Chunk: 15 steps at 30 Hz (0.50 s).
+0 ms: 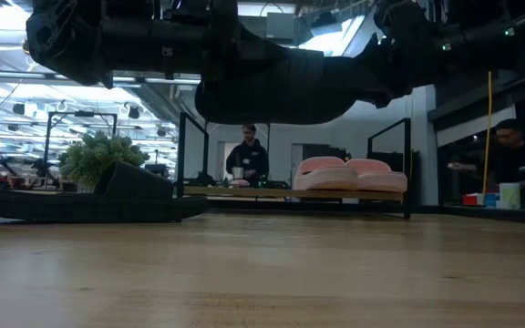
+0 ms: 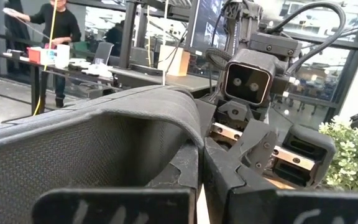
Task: Pick and place slides into the shelf
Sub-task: Put the bottom black slides on the shelf
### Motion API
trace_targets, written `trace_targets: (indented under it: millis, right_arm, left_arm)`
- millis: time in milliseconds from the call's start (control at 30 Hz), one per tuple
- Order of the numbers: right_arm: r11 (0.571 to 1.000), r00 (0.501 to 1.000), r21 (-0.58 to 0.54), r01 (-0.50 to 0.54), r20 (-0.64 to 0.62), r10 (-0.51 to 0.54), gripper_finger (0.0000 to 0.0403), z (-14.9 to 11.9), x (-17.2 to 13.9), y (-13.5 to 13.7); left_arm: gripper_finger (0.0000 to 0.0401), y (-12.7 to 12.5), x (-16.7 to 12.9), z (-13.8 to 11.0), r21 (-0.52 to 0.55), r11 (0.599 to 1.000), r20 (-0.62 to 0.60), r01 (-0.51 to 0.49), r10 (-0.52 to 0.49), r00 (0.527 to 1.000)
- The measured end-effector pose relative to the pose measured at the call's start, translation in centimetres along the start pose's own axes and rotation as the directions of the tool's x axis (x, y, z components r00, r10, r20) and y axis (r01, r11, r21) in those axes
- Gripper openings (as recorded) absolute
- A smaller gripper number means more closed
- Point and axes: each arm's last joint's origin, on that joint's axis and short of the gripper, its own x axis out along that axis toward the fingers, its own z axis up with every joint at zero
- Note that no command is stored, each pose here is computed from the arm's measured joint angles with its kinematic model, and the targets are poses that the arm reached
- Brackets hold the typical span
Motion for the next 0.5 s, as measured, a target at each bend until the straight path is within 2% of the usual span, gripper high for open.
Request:
trace_targets:
  millis: [100, 300, 500]
  right_arm:
    - [1.000, 1.000, 0.019, 0.000, 0.000, 0.000, 0.0099, 0.00, 0.00, 0.00]
    - [0.999, 1.000, 0.037, -0.025, 0.019, 0.025, 0.0014, 0.18, 0.00, 0.04]
    - [0.997, 0.999, 0.071, -0.037, 0.038, 0.035, 0.0015, 0.37, 0.00, 0.07]
  left_arm:
    - [0.0000, -0.01, 0.00, -0.01, 0.000, 1.000, -0.002, 0.004, -0.004, 1.000]
    - [0.0000, 0.03, 0.02, 0.07, -0.001, 1.000, 0.003, 0.008, -0.008, 1.000]
    - [0.0000, 0.00, 0.02, 0.29, 0.015, 1.000, 0.023, 0.011, -0.011, 1.000]
